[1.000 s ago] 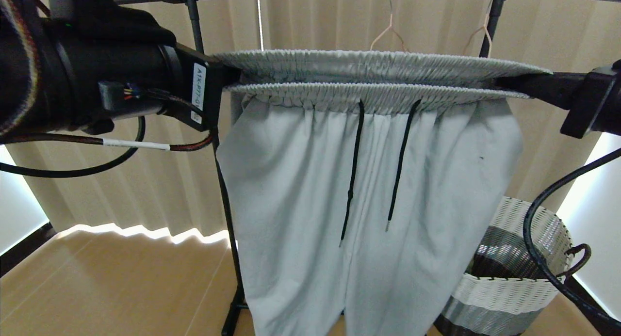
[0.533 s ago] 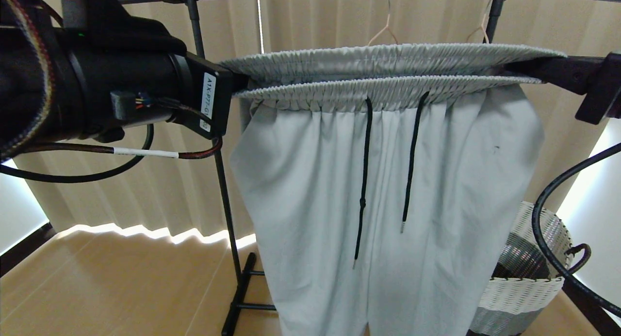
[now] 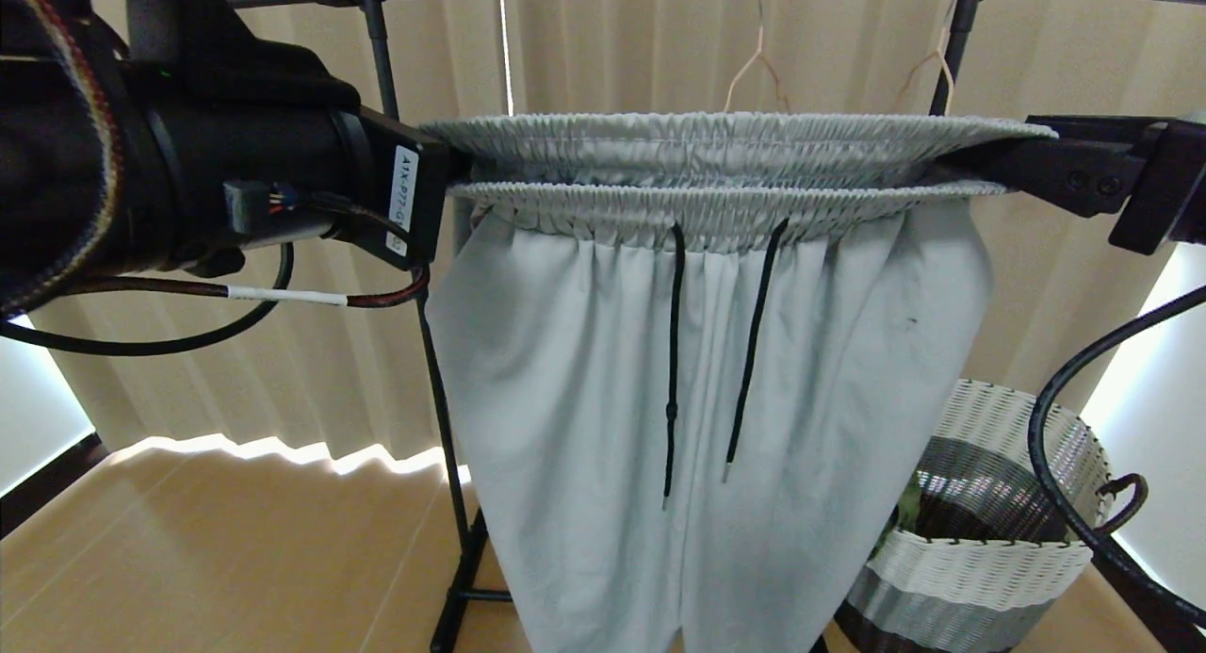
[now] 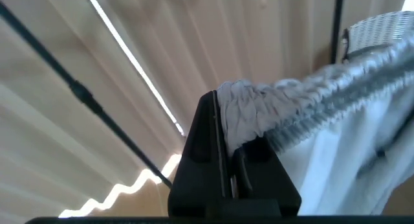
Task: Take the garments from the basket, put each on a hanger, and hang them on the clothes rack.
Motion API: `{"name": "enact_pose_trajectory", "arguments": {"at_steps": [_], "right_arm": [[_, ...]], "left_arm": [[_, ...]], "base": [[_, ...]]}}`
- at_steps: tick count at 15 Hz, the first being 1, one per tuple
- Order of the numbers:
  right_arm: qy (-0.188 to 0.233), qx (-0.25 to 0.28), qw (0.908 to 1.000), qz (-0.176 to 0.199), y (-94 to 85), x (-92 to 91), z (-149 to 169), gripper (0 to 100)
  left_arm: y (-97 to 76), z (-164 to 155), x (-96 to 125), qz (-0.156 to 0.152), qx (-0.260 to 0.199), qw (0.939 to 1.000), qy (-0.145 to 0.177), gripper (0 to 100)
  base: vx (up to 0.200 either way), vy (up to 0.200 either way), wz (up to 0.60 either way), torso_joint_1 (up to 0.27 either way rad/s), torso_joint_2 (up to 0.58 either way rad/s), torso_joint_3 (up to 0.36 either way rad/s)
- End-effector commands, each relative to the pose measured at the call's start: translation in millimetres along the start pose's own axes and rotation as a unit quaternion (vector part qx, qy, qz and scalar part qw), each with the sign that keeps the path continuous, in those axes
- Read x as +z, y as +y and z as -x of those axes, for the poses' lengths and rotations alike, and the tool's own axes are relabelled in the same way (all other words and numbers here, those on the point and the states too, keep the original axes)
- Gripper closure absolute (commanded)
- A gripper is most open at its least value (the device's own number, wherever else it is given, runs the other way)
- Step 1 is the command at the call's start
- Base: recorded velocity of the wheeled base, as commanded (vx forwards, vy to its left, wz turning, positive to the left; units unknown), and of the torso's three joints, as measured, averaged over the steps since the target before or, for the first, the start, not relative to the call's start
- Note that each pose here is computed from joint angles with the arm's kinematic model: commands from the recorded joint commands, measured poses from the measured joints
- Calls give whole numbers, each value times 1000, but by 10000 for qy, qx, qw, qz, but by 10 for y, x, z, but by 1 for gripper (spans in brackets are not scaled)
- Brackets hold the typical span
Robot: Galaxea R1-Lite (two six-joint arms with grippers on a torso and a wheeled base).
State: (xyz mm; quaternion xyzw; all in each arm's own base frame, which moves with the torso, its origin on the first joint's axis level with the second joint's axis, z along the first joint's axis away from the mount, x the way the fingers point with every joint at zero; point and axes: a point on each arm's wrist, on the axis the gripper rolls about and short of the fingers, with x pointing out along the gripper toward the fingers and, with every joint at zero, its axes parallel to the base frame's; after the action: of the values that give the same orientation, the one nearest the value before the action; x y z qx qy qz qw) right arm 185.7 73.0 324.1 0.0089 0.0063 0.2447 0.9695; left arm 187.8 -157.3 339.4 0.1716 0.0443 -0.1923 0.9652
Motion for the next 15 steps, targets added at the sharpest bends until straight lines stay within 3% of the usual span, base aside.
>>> {"name": "enact_pose_trajectory", "arguments": {"at_steps": [1,4,8,13,15], "right_arm": [[106,33,9999,-63,11,-75,23,0],[41,426,9991,-76,71,-77,160,0],[-43,994,9950,-48,114,-75,316,0],[88,922,9957,-47,103,-128,297,0],[219,310,9993,46,-23,-204,337,0]], "left_arm": [[1,-60,-35,-20,259,9995,156,100],[1,-229,-89,189,864,9954,355,100],[54,-356,-148,213,1115,9924,473,100],[54,-337,-185,171,1106,9923,538,100],[143,-104,-326,83,1160,9909,678,100]], "base": [[0,0,0,0,0,0],[0,0,0,0,0,0],[0,0,0,0,0,0],[0,0,0,0,0,0],[0,0,0,0,0,0]]}}
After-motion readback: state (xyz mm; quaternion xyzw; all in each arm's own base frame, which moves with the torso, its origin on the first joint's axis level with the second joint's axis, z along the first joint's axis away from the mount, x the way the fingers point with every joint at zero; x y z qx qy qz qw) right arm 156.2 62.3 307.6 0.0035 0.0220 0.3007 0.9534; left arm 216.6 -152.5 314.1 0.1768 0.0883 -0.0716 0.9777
